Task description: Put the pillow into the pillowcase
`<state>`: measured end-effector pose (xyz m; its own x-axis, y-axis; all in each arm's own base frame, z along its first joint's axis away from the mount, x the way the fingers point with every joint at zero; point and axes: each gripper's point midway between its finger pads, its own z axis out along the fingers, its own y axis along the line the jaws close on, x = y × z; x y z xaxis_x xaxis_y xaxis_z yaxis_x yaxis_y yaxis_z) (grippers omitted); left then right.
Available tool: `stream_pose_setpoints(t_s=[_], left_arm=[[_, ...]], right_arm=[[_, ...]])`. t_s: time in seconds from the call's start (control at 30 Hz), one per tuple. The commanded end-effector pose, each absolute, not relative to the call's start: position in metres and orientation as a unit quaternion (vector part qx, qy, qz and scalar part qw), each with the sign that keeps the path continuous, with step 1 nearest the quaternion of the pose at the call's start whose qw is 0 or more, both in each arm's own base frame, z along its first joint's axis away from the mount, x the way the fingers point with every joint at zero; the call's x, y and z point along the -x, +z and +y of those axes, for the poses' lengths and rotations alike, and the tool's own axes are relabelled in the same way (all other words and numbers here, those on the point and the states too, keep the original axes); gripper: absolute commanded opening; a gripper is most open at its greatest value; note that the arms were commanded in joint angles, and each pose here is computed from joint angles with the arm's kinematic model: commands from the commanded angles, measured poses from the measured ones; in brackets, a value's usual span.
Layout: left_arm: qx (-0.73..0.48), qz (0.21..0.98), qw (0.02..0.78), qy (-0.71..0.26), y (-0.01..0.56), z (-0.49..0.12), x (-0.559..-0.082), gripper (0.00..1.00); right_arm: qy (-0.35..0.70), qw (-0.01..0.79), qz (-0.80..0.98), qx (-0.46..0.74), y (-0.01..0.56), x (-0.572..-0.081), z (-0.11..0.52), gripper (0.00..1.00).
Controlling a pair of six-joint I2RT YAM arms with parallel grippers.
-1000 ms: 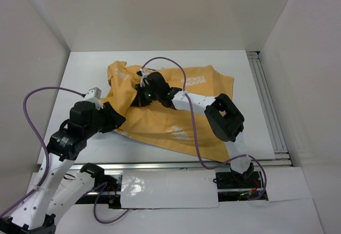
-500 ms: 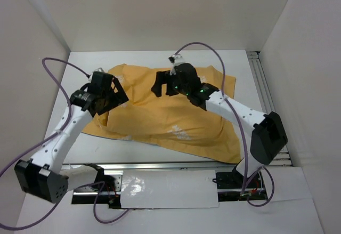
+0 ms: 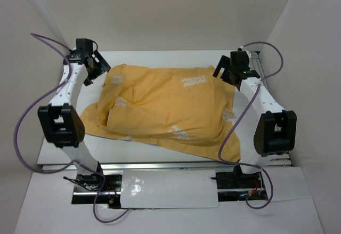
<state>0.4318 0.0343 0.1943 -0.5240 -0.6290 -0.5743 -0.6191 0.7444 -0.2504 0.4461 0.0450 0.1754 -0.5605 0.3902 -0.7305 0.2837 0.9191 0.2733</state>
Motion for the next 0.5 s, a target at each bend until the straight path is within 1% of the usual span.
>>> stream_pose_setpoints(t_s=[0.0,0.03,0.07,0.13,0.17,0.2,0.23,0.27,0.3,0.47], left_arm=[[0.315,0.885,0.341,-0.04,0.18,0.032,-0.487,1.0],[0.316,0.886,0.338,-0.039,0.173,0.033,-0.498,1.0],[0.31,0.889,0.334,-0.041,0.16,0.034,-0.52,1.0],[0.312,0.889,0.331,-0.043,0.148,0.039,-0.541,1.0],[0.308,0.88,0.356,-0.055,0.162,0.038,-0.561,1.0],[0.309,0.887,0.338,-0.055,0.135,0.038,-0.571,1.0],[0.307,0.887,0.34,-0.06,0.131,0.037,-0.579,1.0],[0.31,0.878,0.358,-0.067,0.138,0.037,-0.593,1.0],[0.31,0.879,0.355,-0.066,0.122,0.038,-0.601,1.0],[0.298,0.874,0.371,-0.097,0.107,0.03,-0.622,1.0]], right_arm=[[0.043,0.425,0.877,-0.22,0.18,-0.454,0.014,1.0],[0.04,0.426,0.875,-0.226,0.178,-0.456,0.008,1.0],[0.033,0.427,0.873,-0.232,0.178,-0.456,-0.003,1.0],[0.028,0.435,0.869,-0.235,0.178,-0.461,-0.012,1.0],[0.028,0.444,0.866,-0.23,0.184,-0.465,-0.013,1.0],[0.022,0.439,0.868,-0.233,0.178,-0.465,-0.02,1.0],[0.019,0.439,0.866,-0.239,0.178,-0.468,-0.026,1.0],[0.018,0.443,0.865,-0.234,0.18,-0.47,-0.027,1.0],[0.011,0.445,0.862,-0.24,0.181,-0.473,-0.033,1.0],[0.0,0.444,0.862,-0.247,0.172,-0.479,-0.046,1.0]])
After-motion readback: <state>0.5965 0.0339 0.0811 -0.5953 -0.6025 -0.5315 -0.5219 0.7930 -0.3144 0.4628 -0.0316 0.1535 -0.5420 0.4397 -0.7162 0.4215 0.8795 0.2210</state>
